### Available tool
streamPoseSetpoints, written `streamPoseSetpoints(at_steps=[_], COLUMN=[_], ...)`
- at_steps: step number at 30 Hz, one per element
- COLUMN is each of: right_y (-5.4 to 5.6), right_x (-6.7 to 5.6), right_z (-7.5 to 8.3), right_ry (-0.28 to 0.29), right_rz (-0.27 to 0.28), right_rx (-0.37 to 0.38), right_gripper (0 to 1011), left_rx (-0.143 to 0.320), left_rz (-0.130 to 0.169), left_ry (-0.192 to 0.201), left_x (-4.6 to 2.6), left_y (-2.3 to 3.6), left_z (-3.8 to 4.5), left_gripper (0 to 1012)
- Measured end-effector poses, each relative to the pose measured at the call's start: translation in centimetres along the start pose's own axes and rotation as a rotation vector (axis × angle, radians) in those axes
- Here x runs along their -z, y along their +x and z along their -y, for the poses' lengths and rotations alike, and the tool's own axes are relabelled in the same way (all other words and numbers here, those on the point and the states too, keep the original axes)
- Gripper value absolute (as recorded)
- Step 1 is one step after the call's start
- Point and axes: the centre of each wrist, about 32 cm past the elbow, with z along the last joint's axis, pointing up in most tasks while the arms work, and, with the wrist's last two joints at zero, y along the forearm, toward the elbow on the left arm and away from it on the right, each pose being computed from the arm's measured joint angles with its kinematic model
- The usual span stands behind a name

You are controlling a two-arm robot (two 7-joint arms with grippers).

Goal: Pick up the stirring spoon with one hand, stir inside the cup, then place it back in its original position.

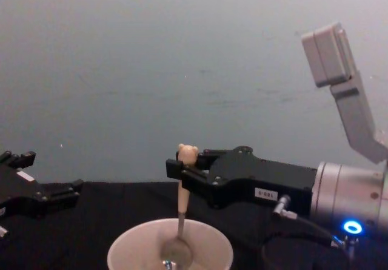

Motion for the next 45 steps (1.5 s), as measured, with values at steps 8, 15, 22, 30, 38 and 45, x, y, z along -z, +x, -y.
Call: streamPoseSetpoints(at_steps=[8,15,22,30,38,45], right_y=[0.2,0.8,1.3,1.8,2.1,2.5], right_x=[-1.7,-4.6,-6.6,-8.2,-8.8,-8.6], right_z=[0.6,2.1,3.8,5.9,8.3,9.9], right_ry=[0.017,0.043,0.085,0.108,0.099,0.083], right_rz=[0.000,0.008,0.022,0.040,0.058,0.062], right_rx=[0.019,0.055,0.077,0.102,0.140,0.176], right_gripper=[188,188,188,188,188,188], left_rx=[0.000,0.000,0.000,0.000,0.000,0.000], left_rz=[0.000,0.000,0.000,0.000,0.000,0.000], left_ry=[0.000,0.000,0.000,0.000,0.000,0.000], left_x=[0.00,0.00,0.00,0.00,0.00,0.00], left_y=[0.00,0.00,0.00,0.00,0.00,0.00], left_z=[0.00,0.00,0.00,0.00,0.00,0.00], left_gripper=[1001,1001,1001,1001,1001,1001])
